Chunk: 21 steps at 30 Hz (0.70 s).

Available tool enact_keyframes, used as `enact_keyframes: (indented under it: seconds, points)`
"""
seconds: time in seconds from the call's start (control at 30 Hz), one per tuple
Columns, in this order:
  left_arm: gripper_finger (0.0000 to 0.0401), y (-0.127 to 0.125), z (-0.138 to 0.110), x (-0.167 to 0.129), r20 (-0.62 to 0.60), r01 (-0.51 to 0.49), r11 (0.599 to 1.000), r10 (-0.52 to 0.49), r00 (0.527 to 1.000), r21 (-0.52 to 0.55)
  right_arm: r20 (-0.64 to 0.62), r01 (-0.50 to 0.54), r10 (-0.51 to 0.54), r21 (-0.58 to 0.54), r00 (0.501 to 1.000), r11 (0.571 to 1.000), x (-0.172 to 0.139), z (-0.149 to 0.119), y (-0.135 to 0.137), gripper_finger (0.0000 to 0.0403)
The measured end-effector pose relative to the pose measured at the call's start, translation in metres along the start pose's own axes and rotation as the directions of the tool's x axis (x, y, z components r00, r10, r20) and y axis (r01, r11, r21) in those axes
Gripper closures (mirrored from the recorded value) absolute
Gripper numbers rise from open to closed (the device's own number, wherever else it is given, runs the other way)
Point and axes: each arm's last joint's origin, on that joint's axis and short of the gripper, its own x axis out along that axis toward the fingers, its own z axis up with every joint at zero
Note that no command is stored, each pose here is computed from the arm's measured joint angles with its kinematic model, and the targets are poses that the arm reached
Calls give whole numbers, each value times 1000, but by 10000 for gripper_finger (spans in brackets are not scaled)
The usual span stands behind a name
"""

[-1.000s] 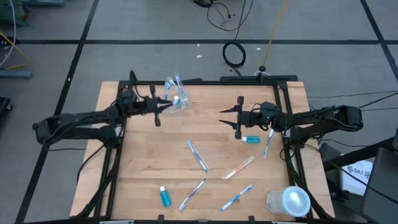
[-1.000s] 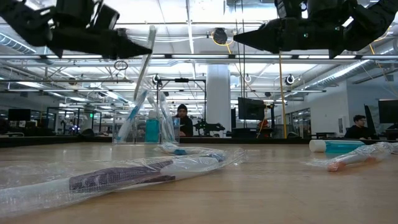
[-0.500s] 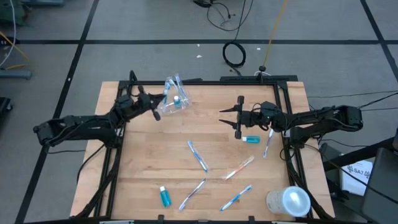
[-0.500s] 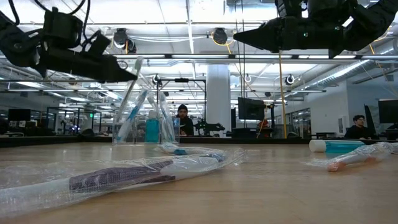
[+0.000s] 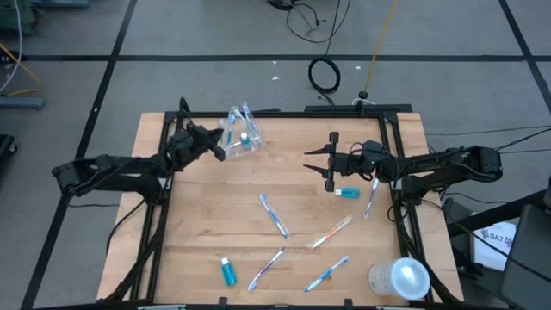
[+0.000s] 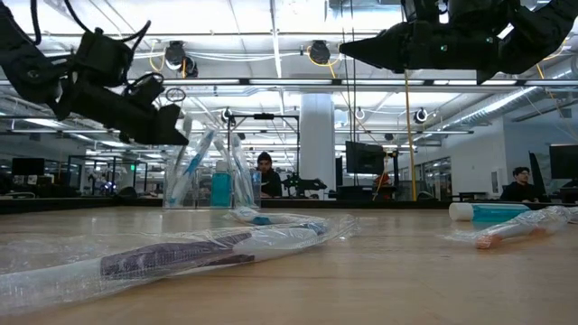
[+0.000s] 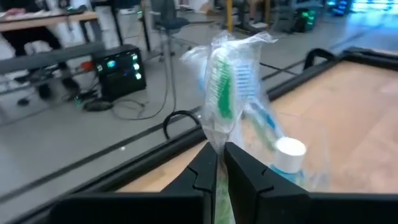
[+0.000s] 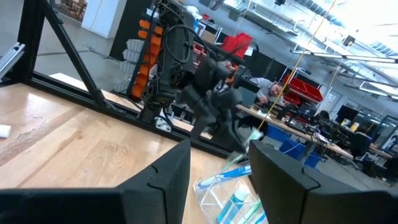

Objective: Pick & Place toothbrushing station
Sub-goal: Put the green toothbrush into the transparent organizer

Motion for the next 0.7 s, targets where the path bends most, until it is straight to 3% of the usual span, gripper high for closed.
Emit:
enact_keyframes:
  seconds: [0.1, 0.33, 0.7]
  points:
    - [378, 0, -2, 2, -11, -20, 999, 20, 1000, -35, -1, -1, 1, -26, 1000, 1000, 0, 0, 0, 248]
    - [370, 0, -2, 2, -8, -27, 1000, 27, 1000, -3, -2, -1, 1, -32, 1000, 1000, 0, 0, 0, 248]
    - [250, 1, -2, 1, -4, -53, 999, 53, 999, -8, -5, -2, 2, -30, 1000, 1000, 0, -1, 0, 248]
